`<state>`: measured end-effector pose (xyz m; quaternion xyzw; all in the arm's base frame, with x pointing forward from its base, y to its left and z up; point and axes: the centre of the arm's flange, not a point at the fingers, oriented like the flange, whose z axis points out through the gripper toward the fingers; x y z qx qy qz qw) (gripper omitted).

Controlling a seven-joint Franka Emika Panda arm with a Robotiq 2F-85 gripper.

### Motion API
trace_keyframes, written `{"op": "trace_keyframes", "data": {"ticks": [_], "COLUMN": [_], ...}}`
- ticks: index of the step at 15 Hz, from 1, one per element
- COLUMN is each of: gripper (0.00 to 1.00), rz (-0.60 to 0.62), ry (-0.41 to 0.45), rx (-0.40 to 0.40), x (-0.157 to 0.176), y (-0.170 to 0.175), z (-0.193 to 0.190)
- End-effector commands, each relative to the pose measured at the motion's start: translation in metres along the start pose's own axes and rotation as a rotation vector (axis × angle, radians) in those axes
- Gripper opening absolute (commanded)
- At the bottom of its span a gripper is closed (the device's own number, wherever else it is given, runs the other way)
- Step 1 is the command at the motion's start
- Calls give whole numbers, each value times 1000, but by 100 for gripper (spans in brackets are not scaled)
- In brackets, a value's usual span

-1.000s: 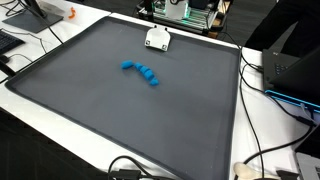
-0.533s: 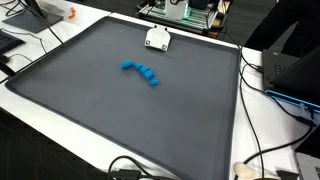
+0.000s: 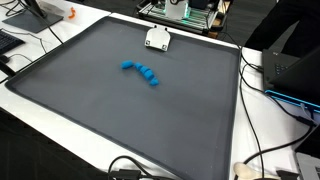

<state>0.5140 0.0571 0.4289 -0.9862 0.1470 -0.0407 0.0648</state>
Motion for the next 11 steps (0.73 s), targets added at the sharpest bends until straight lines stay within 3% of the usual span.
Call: {"op": "trace_keyframes", "data": {"ticks": [1, 6, 7, 11], "gripper": [100, 100, 100, 100], "rz": [-179, -351, -291, -324], "ry": [-66, -110, -88, -98], "rx": [-58, -90, -63, -65], "x": [24, 34, 25, 31], "y": [-12, -18, -15, -18], "z": [4, 13, 11, 14]}}
